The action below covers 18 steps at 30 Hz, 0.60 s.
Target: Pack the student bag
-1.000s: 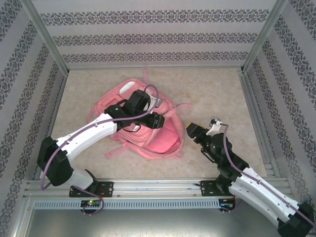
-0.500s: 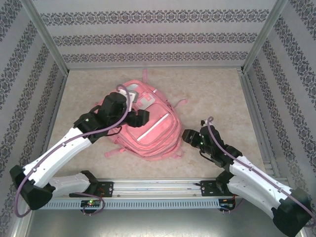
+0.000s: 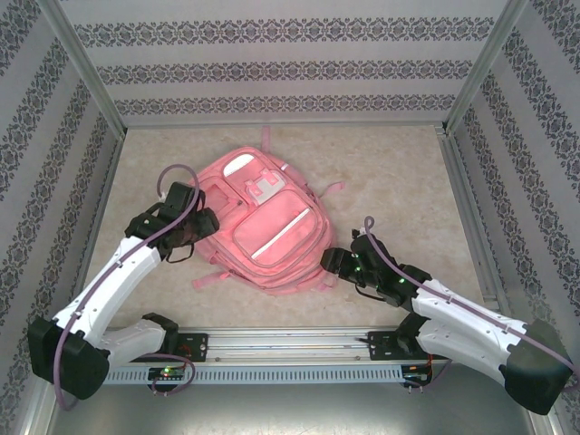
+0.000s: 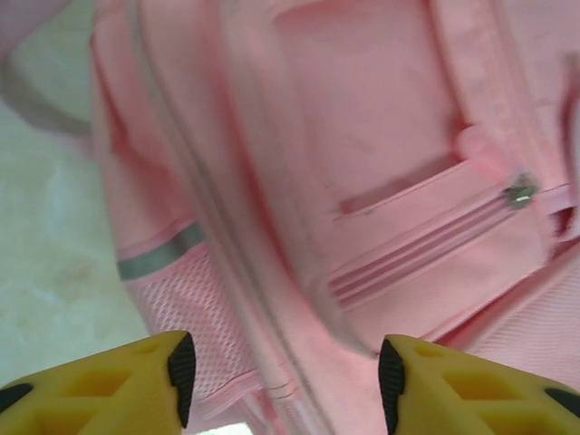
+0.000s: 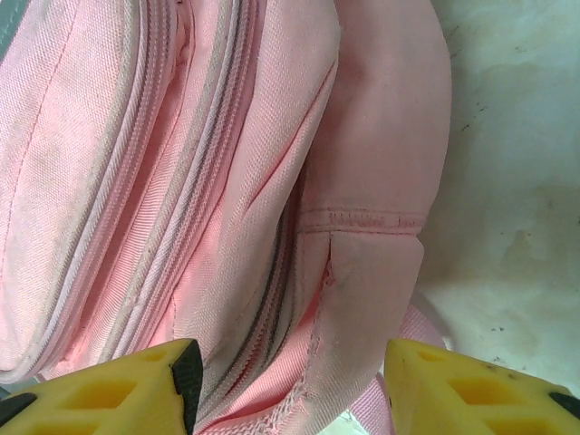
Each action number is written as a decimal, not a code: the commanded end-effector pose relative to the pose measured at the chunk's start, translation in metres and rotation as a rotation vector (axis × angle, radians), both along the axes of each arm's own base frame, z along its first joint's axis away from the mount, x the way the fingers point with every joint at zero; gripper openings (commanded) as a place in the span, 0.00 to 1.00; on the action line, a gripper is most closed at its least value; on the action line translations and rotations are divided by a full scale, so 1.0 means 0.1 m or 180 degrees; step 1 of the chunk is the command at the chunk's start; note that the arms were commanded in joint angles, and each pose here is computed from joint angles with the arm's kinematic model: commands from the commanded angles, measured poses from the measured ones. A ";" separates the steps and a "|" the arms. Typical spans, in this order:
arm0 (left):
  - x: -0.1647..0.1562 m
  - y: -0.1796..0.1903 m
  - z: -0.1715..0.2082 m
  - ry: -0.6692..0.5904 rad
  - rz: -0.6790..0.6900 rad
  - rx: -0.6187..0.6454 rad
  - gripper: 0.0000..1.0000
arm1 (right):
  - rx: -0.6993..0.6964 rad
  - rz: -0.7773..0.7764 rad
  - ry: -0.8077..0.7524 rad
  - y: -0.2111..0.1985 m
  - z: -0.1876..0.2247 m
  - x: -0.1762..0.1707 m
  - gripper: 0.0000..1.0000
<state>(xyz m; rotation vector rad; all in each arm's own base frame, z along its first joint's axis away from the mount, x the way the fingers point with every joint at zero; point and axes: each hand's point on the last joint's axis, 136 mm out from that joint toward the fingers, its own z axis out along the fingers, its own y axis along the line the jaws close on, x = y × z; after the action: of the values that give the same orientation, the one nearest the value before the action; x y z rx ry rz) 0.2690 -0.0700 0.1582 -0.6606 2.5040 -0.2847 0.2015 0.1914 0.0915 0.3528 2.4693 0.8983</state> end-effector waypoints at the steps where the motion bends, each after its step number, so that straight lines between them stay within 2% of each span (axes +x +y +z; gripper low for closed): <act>1: -0.03 -0.07 -0.07 -0.0050 0.0231 -0.0525 0.53 | 0.0183 -0.0127 -0.0018 0.00 0.01 0.01 0.57; 5: 0.01 -0.12 -0.20 -0.0053 0.0238 -0.0735 0.44 | 0.0273 -0.0225 0.0027 -0.05 -0.06 -0.01 0.57; 11: 0.10 -0.20 -0.33 -0.0163 0.0167 -0.0905 0.46 | 0.0397 -0.0279 0.0037 -0.08 -0.08 0.00 0.57; 18: 0.22 -0.18 -0.40 -0.0302 0.0189 -0.0896 0.45 | 0.0512 -0.0239 0.0062 -0.03 -0.10 0.00 0.56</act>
<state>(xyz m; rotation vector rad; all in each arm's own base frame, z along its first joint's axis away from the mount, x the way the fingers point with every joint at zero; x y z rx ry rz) 0.2700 -0.0872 0.1082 -0.8155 2.4662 -0.5860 0.1996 0.1834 0.0784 0.5005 2.4114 1.0148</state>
